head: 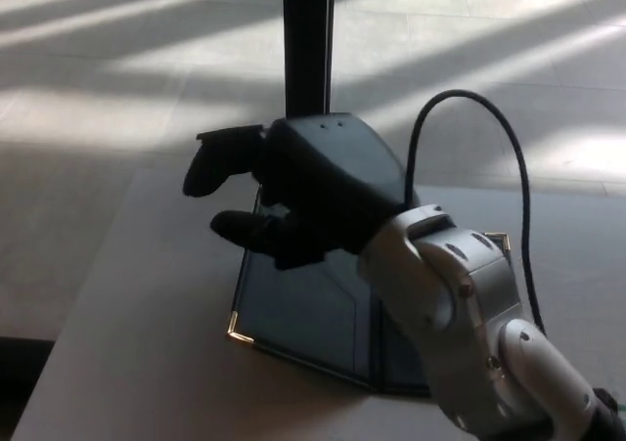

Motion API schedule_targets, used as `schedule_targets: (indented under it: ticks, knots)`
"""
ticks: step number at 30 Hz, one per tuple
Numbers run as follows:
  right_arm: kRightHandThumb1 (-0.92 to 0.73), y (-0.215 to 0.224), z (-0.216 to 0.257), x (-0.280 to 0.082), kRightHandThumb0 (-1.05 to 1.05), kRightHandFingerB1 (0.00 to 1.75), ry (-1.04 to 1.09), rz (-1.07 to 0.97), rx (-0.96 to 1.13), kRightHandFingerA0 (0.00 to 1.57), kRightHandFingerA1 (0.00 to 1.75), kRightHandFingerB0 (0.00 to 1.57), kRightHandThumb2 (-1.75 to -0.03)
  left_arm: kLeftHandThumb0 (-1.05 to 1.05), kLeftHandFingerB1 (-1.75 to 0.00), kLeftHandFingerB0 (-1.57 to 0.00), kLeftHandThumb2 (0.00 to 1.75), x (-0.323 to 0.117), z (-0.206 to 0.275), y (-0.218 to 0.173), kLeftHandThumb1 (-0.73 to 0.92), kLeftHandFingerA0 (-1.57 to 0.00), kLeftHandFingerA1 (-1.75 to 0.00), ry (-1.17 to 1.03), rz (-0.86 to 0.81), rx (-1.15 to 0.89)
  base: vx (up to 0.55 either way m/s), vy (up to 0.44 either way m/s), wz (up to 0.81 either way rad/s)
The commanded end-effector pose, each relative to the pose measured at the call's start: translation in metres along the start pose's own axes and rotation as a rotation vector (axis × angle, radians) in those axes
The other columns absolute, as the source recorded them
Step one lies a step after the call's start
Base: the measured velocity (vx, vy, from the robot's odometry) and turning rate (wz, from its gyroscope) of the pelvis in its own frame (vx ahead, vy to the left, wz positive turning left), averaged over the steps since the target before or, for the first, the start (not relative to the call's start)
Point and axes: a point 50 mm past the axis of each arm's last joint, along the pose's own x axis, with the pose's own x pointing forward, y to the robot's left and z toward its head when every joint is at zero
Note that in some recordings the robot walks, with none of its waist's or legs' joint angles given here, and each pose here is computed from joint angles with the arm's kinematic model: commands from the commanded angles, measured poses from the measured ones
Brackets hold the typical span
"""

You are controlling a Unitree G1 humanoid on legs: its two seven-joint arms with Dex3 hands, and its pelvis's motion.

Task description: There is a diary kept infront of the robot and the robot uses its right hand to grab its cover and puses it to the left to open it.

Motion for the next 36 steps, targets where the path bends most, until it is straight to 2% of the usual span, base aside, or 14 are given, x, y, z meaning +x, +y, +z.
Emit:
schedule_targets:
  ticks: [1, 4, 6, 8, 9, 10, 11, 14, 15, 16, 21, 25, 26, 36]
  knots:
    - [-0.75, -0.087, -0.103, -0.090, -0.47, 0.52, 0.254, -0.138, 0.401, 0.72, 0.64, 0.58, -0.63, -0.86, -1.05, -0.41, 1.00, 0.000, -0.010, 0.016, 0.92, -0.42, -1.25, 0.010, 0.020, 0.008, 0.00, 0.000, 0.00]
    - [-0.76, -0.098, -0.129, -0.119, -0.44, 0.52, 0.351, -0.236, 0.491, 0.75, 0.69, 0.57, -0.60, -0.93, -1.00, -0.49, 1.09, 0.000, -0.011, 0.019, 0.92, -0.49, -1.10, 0.010, 0.027, 0.012, 0.00, 0.000, 0.00]
    - [-0.78, -0.101, -0.134, -0.126, -0.45, 0.53, 0.375, -0.255, 0.500, 0.73, 0.70, 0.58, -0.63, -0.87, -1.09, -0.41, 0.99, 0.000, -0.012, 0.021, 0.92, -0.41, -1.24, 0.015, 0.032, -0.006, 0.00, 0.000, 0.00]
    - [-0.80, -0.112, -0.152, -0.158, -0.45, 0.53, 0.459, -0.352, 0.537, 0.72, 0.71, 0.55, -0.63, -0.82, -0.92, -0.50, 1.37, 0.000, -0.012, 0.021, 0.91, -0.60, -1.06, 0.018, 0.039, -0.021, 0.00, 0.000, 0.00]
    - [-0.80, -0.113, -0.155, -0.165, -0.45, 0.53, 0.480, -0.381, 0.533, 0.72, 0.71, 0.55, -0.63, -0.82, -0.92, -0.50, 1.37, 0.000, -0.012, 0.021, 0.91, -0.60, -1.06, 0.016, 0.037, -0.020, 0.00, 0.000, 0.00]
    - [-0.63, -0.117, -0.167, -0.189, -0.42, 0.62, 0.575, -0.454, 0.531, 0.69, 0.76, 0.45, -1.04, -0.86, -1.04, -0.37, 1.01, 0.000, -0.013, 0.022, 0.92, -0.38, -1.20, 0.016, 0.025, -0.016, 0.00, 0.000, 0.00]
    - [-0.84, -0.120, -0.172, -0.201, -0.40, 0.54, 0.597, -0.481, 0.545, 0.63, 0.66, 0.52, -0.64, -0.86, -1.01, -0.40, 1.00, 0.000, -0.013, 0.023, 0.92, -0.42, -1.17, 0.017, 0.032, -0.020, 0.00, 0.000, 0.00]
    - [-0.85, -0.126, -0.184, -0.237, -0.39, 0.53, 0.662, -0.550, 0.580, 0.65, 0.65, 0.52, -0.64, -0.87, -0.97, -0.38, 1.00, 0.000, -0.014, 0.025, 0.92, -0.42, -1.17, 0.015, 0.039, -0.012, 0.00, 0.000, 0.00]
    - [-0.64, -0.128, -0.188, -0.246, -0.37, 0.64, 0.676, -0.576, 0.594, 0.70, 0.77, 0.48, -1.04, -0.87, -1.03, -0.41, 1.00, 0.000, -0.014, 0.025, 0.92, -0.44, -1.21, 0.016, 0.042, -0.017, 0.00, 0.000, 0.00]
    - [-0.77, -0.131, -0.194, -0.264, -0.47, 0.52, 0.715, -0.643, 0.613, 0.78, 0.63, 0.60, -0.64, -0.85, -1.06, -0.41, 1.01, 0.000, -0.014, 0.025, 0.92, -0.43, -1.23, 0.017, 0.047, -0.019, 0.00, 0.000, 0.00]
    - [-0.77, -0.133, -0.206, -0.312, -0.48, 0.50, 0.792, -0.806, 0.645, 0.82, 0.58, 0.65, -0.63, -0.86, -0.98, -0.38, 1.01, 0.000, -0.016, 0.030, 0.92, -0.41, -1.18, 0.023, 0.059, -0.021, 0.00, 0.000, 0.00]
    - [-0.82, -0.130, -0.209, -0.373, -0.45, 0.50, 0.974, -1.019, 0.626, 0.85, 0.59, 0.63, -0.64, -0.87, -0.98, -0.38, 1.01, 0.000, -0.017, 0.034, 0.92, -0.44, -1.23, 0.026, 0.065, -0.019, 0.00, 0.000, 0.00]
    - [-0.64, -0.129, -0.209, -0.382, -0.39, 0.64, 1.000, -1.043, 0.605, 0.81, 0.76, 0.55, -1.03, -0.87, -0.97, -0.39, 1.00, 0.000, -0.017, 0.034, 0.92, -0.43, -1.22, 0.028, 0.067, -0.028, 0.00, 0.000, 0.00]
    - [-0.64, -0.108, -0.208, -0.468, -0.52, 0.63, 1.119, -1.393, 0.579, 0.81, 0.76, 0.54, -1.02, -0.91, -0.93, -0.46, 1.07, -0.001, -0.026, 0.046, 0.92, -0.52, -1.16, 0.051, 0.098, -0.044, 0.00, 0.000, 0.00]
